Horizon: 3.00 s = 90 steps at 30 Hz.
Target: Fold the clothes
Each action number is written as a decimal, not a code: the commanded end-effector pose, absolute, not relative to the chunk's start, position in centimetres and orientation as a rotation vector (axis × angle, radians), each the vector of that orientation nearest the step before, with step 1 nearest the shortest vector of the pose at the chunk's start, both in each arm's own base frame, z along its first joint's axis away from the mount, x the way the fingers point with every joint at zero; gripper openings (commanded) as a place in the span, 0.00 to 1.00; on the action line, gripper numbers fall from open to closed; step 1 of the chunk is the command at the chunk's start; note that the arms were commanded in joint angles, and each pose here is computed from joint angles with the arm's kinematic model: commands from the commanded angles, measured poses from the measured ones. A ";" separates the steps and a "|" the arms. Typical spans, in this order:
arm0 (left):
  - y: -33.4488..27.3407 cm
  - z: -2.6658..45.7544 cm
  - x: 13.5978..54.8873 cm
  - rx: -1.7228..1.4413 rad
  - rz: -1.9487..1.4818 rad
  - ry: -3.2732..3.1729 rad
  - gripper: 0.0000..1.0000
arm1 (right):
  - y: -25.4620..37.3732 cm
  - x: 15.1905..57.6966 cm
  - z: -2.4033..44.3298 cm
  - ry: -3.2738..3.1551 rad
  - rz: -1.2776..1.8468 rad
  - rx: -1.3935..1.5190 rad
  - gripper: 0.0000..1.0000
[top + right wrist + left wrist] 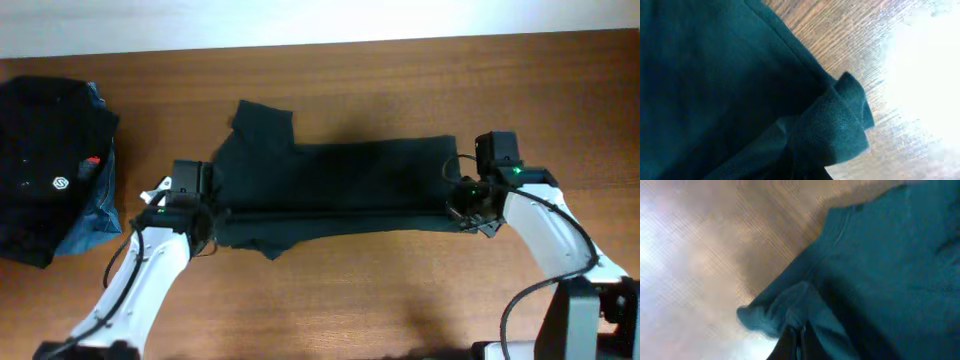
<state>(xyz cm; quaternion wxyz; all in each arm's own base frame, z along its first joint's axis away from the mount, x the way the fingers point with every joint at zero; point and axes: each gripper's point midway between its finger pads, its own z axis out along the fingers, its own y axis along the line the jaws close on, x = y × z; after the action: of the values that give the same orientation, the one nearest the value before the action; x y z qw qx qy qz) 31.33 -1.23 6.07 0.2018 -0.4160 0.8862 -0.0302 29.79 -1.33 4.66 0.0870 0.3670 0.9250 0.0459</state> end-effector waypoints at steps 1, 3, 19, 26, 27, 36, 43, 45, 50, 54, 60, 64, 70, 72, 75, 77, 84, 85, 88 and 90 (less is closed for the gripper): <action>-0.5 5.0 32.4 -1.155 -0.023 2.460 0.00 | -2.4 30.5 4.0 2.741 0.053 1.088 0.04; -0.6 4.7 33.0 -1.152 -0.032 2.449 0.01 | -2.7 30.7 3.9 2.730 0.037 1.086 0.04; 0.5 5.5 35.6 -1.136 -0.012 2.320 0.28 | -3.3 32.5 3.4 2.674 0.023 1.071 0.71; 0.5 6.1 36.5 -1.128 -0.032 2.278 0.71 | -3.3 32.7 3.4 2.665 0.027 1.068 0.98; 0.5 6.1 36.6 -1.127 -0.037 2.272 0.73 | -3.3 32.7 3.4 2.665 0.027 1.068 0.98; 0.0 7.6 38.7 -0.991 -0.077 2.250 0.99 | -3.4 33.9 4.5 2.658 0.032 0.997 0.99; -1.1 10.2 39.7 -0.854 -0.086 2.336 0.99 | -3.4 36.6 9.9 2.662 0.035 0.816 0.99; -1.2 11.8 39.9 -0.812 -0.066 2.369 0.99 | -3.1 37.6 12.4 2.661 0.062 0.741 0.99; -2.4 13.2 40.4 -0.682 -0.116 2.415 0.99 | -2.1 38.3 13.8 2.659 0.142 0.685 0.99; -3.4 14.6 40.8 -0.552 -0.152 2.449 0.99 | -1.3 38.6 14.4 2.668 0.192 0.608 0.99; -3.6 18.0 41.8 -0.412 -0.121 2.450 0.99 | -0.4 40.2 17.2 2.628 0.239 0.408 0.99; -5.1 20.2 44.0 -0.251 -0.171 2.432 0.99 | -0.3 41.7 19.2 2.567 0.207 0.257 0.99; -7.0 21.7 49.2 0.032 -0.166 2.383 0.99 | 0.5 45.1 21.6 2.405 0.135 -0.014 0.99; -7.6 21.8 51.0 0.152 -0.132 2.356 0.99 | 0.8 46.6 22.7 2.328 0.115 -0.064 0.98; -8.9 21.4 53.4 0.310 -0.085 2.311 0.99 | 1.0 48.5 23.4 2.252 0.095 -0.111 0.98; -10.0 20.9 54.9 0.414 -0.051 2.260 0.99 | 1.2 49.6 22.9 2.231 0.073 -0.161 0.98; -11.2 19.5 58.2 0.537 0.047 2.141 0.99 | 0.3 51.2 17.2 2.326 0.016 -0.213 0.99; -10.8 19.3 58.1 0.528 0.066 2.152 0.99 | 0.1 51.0 16.4 2.354 0.013 -0.208 0.99; -10.3 17.6 56.8 0.542 0.077 2.243 0.99 | -0.1 50.1 14.4 2.429 0.024 -0.205 0.99; -11.0 16.7 55.9 0.575 0.024 2.280 0.99 | 0.0 49.4 13.8 2.466 0.037 -0.203 0.99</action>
<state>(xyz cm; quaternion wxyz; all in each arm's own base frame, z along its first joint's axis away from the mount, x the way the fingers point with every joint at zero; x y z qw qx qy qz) 55.96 -11.11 16.54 0.3893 0.2098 0.8968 0.0094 49.50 0.33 13.43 0.3291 -0.0739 0.9412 0.0205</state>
